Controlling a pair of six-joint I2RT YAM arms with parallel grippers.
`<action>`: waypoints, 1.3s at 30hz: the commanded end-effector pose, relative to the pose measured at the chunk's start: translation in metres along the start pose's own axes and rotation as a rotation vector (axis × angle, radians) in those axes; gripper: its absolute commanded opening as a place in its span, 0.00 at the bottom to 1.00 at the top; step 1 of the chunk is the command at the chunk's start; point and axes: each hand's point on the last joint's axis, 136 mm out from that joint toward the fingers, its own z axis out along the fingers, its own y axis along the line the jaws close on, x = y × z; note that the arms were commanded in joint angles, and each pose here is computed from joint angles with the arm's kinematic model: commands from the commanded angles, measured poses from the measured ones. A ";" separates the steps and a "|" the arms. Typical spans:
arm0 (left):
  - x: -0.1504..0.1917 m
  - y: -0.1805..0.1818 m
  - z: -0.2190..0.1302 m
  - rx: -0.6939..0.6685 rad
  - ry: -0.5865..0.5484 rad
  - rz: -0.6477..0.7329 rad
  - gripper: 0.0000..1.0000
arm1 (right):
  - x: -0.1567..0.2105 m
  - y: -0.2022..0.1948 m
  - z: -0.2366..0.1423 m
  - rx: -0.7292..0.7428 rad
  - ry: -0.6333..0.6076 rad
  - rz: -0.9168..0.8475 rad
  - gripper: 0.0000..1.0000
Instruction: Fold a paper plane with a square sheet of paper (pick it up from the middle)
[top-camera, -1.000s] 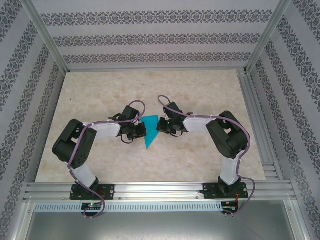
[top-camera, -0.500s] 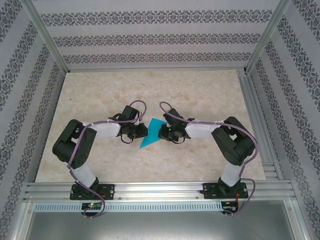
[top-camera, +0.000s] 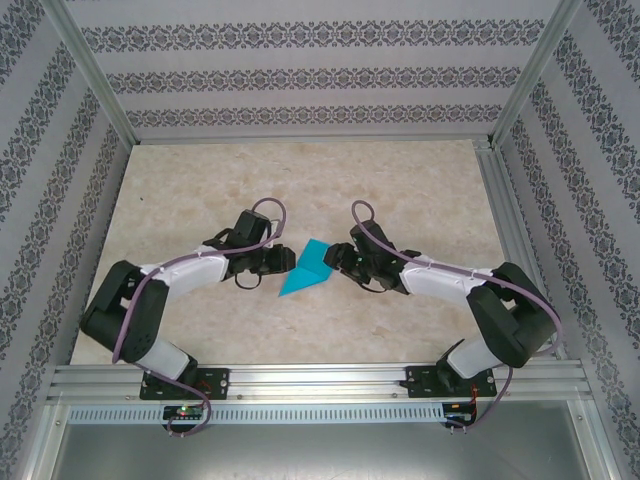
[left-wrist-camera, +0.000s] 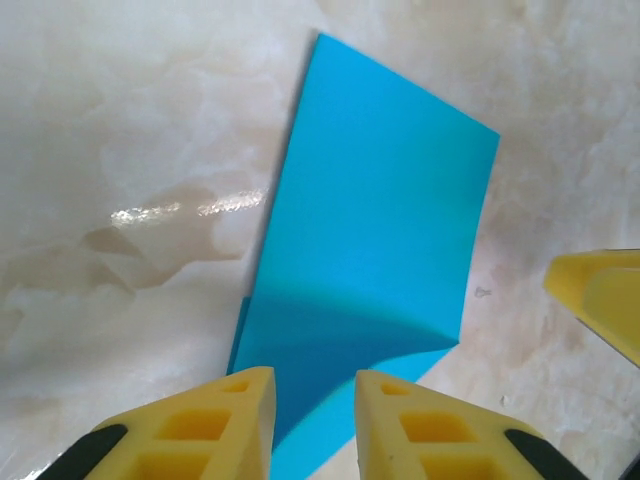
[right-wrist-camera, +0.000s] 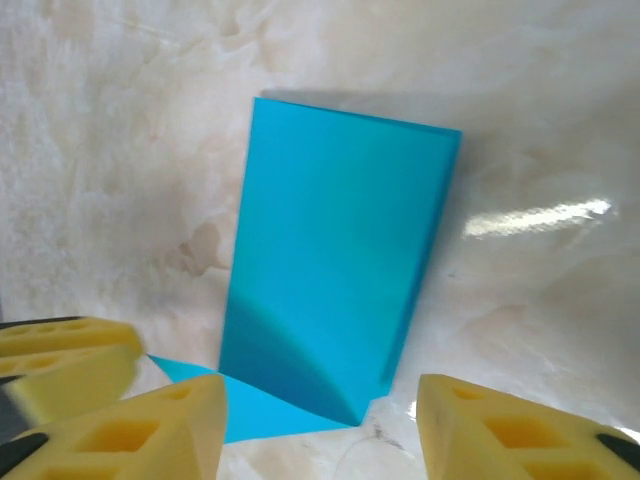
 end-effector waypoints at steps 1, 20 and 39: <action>0.006 -0.002 -0.010 -0.017 -0.028 0.076 0.31 | -0.002 -0.002 -0.001 -0.017 -0.026 0.017 0.59; 0.016 -0.013 0.005 0.055 -0.018 0.066 0.18 | 0.025 0.015 0.032 -0.157 0.111 0.027 0.53; 0.009 0.013 0.017 -0.089 -0.017 0.012 0.17 | 0.038 0.039 0.049 -0.238 0.167 0.020 0.35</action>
